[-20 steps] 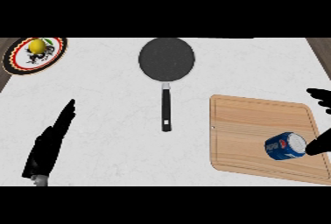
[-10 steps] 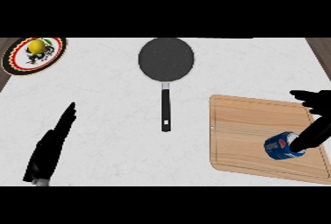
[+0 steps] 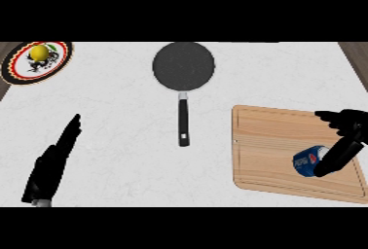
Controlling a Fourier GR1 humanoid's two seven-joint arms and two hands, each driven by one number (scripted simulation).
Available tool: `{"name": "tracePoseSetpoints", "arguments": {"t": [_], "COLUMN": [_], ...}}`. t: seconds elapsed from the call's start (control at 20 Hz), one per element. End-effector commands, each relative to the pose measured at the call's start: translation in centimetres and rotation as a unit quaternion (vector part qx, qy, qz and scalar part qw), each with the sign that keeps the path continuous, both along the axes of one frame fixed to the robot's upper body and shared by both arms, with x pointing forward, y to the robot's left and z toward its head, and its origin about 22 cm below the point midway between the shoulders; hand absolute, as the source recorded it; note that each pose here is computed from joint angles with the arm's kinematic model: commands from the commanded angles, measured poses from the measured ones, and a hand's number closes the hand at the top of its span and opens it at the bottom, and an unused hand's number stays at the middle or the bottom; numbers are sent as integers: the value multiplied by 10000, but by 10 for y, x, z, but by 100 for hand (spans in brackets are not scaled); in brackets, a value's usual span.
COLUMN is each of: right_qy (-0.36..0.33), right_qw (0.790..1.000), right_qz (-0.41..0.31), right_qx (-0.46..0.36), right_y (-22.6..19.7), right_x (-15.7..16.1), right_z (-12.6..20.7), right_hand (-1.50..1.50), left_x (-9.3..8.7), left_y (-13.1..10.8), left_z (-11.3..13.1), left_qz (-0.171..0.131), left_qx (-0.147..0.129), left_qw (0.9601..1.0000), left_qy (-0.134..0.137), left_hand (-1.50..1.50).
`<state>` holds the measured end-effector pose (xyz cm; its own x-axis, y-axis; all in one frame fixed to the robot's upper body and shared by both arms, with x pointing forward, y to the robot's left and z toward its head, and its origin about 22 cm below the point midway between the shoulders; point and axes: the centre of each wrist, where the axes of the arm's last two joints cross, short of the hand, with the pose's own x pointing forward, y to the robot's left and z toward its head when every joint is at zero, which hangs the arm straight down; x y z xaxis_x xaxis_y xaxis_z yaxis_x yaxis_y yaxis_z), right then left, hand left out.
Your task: Pick the can from the cutting board and place it in the pan
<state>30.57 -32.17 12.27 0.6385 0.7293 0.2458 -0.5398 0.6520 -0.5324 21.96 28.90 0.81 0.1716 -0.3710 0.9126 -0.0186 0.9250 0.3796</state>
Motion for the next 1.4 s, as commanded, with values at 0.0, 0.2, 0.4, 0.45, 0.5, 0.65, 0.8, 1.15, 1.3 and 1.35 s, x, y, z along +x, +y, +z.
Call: {"name": "tracePoseSetpoints", "arguments": {"t": [0.0, 0.2, 0.4, 0.45, 0.5, 0.65, 0.8, 1.15, 1.3, 1.35], "right_qy": [518, 610, 678, 627, 662, 611, 641, 250, 258, 244], "right_qw": [9982, 9975, 9969, 9971, 9970, 9972, 9972, 9994, 9991, 9989], "right_qz": [-149, -74, -72, -144, -112, -54, -151, -220, -324, -408], "right_qx": [-249, -343, -389, -395, -373, -418, -363, -47, 35, 62], "right_y": [8, 11, 7, 24, 4, 8, 9, -5, 1, 4], "right_x": [5, -7, -3, -1, -12, -4, -2, -3, -22, -11], "right_z": [-7, -14, -15, -36, -34, -40, -66, -72, -69, -76], "right_hand": [-150, -150, -150, -150, -150, -150, -150, 150, 150, 150], "left_x": [-2, -2, 9, 6, -9, 7, 0, -7, 3, -3], "left_y": [0, 19, -17, 12, -6, -3, -15, -7, -7, -10], "left_z": [4, 5, 8, 8, -10, 4, 11, 0, -3, 10], "left_qz": [52, -35, 21, -33, -66, 0, 39, -9, 2, 6], "left_qx": [48, 36, -40, -80, 16, -96, 23, 38, 0, -2], "left_qw": [10000, 10000, 10000, 10000, 10000, 9999, 9999, 10000, 10000, 10000], "left_qy": [-48, 81, 44, -15, 58, -44, -104, 42, 50, -58], "left_hand": [0, 0, 0, 0, 0, 0, 0, 0, 0, 0]}}
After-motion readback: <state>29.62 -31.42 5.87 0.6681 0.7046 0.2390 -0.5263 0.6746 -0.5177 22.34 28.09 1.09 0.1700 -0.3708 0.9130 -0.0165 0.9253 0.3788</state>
